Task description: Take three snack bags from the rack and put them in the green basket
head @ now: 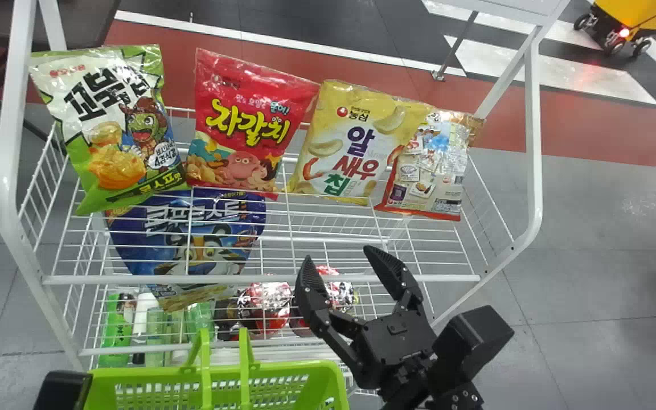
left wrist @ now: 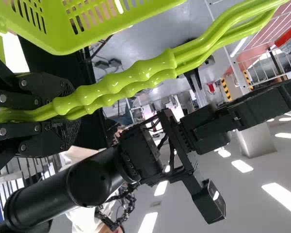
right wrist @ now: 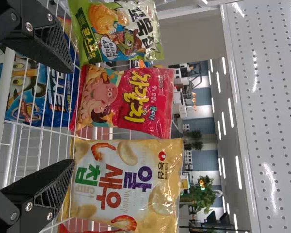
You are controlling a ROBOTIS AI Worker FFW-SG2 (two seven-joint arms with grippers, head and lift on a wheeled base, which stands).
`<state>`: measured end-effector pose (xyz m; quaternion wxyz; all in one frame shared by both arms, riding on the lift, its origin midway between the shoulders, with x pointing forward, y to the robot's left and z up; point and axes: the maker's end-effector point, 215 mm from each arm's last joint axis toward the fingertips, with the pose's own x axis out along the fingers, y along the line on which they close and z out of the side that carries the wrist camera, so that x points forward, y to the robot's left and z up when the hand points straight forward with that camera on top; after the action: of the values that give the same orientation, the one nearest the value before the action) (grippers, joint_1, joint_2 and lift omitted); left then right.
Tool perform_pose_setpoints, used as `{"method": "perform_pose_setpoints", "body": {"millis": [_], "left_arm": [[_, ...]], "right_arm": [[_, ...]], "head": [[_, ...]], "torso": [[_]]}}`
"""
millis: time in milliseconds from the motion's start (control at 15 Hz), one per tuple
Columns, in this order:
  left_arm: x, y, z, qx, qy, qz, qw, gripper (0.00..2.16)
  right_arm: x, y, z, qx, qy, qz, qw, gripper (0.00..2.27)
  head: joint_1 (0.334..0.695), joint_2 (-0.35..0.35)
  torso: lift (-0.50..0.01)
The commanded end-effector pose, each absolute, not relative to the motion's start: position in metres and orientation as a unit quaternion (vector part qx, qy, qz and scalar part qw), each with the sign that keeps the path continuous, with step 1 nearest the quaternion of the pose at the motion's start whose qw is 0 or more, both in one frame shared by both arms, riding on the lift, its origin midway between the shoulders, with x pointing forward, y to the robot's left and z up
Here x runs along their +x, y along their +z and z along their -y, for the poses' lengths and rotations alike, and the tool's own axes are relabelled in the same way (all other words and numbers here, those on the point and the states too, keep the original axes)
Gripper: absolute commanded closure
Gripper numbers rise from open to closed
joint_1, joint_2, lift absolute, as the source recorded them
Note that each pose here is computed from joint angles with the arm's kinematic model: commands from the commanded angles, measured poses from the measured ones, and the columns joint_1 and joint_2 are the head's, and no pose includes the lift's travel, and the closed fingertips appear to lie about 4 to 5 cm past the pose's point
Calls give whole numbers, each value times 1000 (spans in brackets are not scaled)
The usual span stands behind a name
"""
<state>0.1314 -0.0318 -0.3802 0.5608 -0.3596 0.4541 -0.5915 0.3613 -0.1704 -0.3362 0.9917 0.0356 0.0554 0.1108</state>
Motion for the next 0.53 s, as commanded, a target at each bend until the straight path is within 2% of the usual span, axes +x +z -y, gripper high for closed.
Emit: {"method": "perform_pose_setpoints", "body": {"millis": [0,267,333,400,467], "left_arm": [[130,-379,34,-359,-594,-453,560,1932],[129,-381,33,-355,-594,-457,559,1932],[131,-381,32,-351,-594,-457,562,1868],[130,-381,32,-351,-595,-457,560,1845],[130,-380,30,-352,-595,-456,559,1845]], "right_arm": [[385,-319,155,38,124,-38,991,174],[439,-310,98,53,183,-67,979,174],[452,-309,82,58,204,-72,975,174],[463,-304,67,59,226,-73,970,171],[477,-303,50,59,246,-77,964,174]], "head": [[695,-350],[695,-350],[695,-350],[695,-321],[695,-247]], "torso": [[-14],[-14],[-14],[-14],[-14]]}}
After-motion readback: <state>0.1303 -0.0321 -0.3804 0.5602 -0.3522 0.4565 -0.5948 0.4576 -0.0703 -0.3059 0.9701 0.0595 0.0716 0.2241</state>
